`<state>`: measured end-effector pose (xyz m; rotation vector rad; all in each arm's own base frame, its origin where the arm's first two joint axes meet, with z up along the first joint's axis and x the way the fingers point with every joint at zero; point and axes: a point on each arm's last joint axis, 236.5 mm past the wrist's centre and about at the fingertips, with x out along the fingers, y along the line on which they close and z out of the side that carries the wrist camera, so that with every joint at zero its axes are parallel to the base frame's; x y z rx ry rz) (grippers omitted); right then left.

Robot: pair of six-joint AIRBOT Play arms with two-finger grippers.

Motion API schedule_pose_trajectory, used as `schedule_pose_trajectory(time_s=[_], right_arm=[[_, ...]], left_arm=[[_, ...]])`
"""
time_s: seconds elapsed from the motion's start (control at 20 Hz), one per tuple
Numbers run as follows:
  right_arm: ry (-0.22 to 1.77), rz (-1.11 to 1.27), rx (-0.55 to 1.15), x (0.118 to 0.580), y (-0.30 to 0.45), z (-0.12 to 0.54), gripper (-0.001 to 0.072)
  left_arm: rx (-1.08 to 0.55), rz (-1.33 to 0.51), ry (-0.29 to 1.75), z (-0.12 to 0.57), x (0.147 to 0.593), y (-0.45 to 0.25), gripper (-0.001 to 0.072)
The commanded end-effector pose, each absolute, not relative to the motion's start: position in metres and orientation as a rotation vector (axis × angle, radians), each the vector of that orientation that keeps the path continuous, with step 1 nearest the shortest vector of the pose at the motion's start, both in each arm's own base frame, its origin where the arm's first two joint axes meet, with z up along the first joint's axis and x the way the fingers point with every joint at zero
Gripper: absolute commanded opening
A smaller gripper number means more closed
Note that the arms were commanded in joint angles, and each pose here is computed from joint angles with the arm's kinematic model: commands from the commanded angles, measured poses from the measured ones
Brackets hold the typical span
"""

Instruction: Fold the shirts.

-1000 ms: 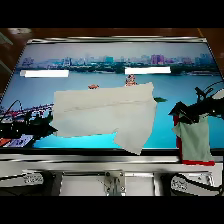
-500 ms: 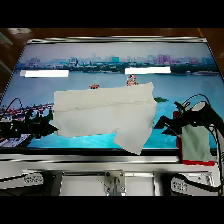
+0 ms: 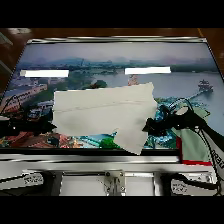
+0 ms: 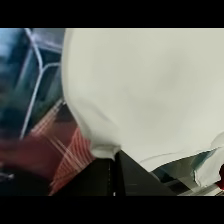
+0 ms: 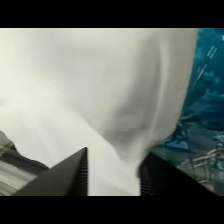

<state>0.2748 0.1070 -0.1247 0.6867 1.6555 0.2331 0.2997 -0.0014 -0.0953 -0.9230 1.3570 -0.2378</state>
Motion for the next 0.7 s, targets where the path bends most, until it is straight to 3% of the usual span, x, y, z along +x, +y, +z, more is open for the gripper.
schedule_pose_trajectory(time_s=[0.0, 0.1, 0.4, 0.65], right_arm=[[1.659, 0.276, 0.718, 0.275, 0.120, -0.113, 0.0098], [1.562, 0.328, 0.680, 0.297, 0.117, -0.088, 0.0074], [1.146, 0.268, 0.662, 0.431, 0.098, -0.001, 0.0073], [1.049, 0.250, 0.676, 0.514, 0.088, 0.008, 0.0073]], left_arm=[[-0.887, -0.239, 1.314, -0.084, 0.316, 0.009, 0.0037], [-0.822, -0.256, 1.256, -0.069, 0.334, 0.020, 0.0037], [-0.751, -0.194, 0.984, -0.004, 0.417, 0.054, 0.0036], [-0.700, -0.208, 0.936, 0.003, 0.478, 0.037, 0.0037]])
